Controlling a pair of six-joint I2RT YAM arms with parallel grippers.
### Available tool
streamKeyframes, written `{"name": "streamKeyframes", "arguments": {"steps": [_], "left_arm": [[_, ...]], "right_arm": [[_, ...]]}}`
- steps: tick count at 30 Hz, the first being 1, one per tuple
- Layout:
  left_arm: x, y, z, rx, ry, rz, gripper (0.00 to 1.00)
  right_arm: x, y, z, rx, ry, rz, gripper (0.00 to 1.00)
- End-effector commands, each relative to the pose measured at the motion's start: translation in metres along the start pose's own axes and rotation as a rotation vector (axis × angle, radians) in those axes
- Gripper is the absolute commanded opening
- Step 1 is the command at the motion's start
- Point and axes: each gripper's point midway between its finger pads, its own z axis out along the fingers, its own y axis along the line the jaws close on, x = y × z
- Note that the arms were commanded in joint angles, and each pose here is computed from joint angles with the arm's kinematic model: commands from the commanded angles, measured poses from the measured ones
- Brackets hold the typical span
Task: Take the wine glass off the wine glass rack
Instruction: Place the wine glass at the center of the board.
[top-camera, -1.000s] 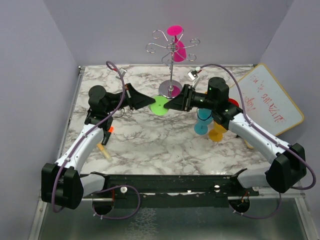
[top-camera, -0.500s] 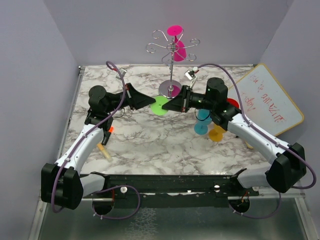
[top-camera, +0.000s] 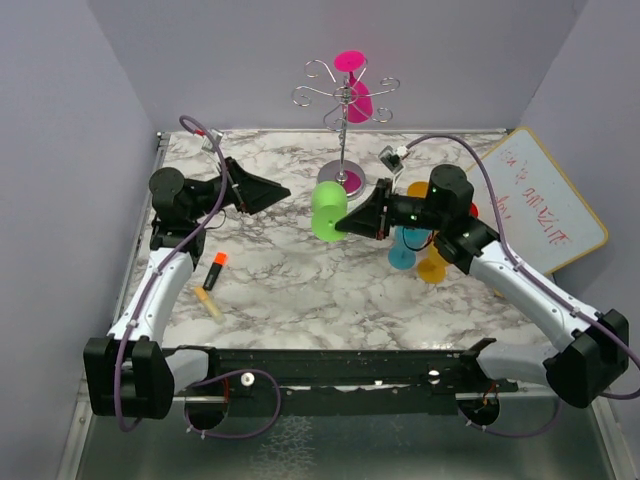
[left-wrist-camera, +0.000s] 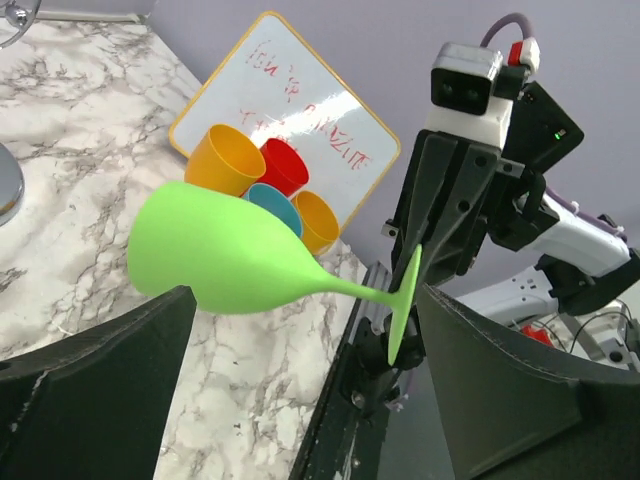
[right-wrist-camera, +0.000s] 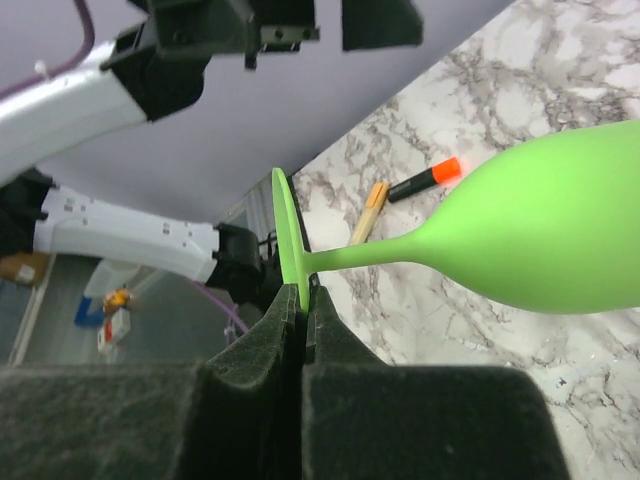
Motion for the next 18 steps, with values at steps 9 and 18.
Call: {"name": "streamKeyframes", "arguments": {"steps": [9,18], "left_arm": [[0.029,-0.023,-0.003,0.175,0.220,0.013,0.86],[0.044,-0.039,0.000,0.274,0.317,0.048,0.78]], "right_arm": [[0.070,0.065,-0.054,-0.475,0.152,-0.514,0.01],[0.090,0.081,-0.077,-0.624,0.151,-0.790,0.01]]}}
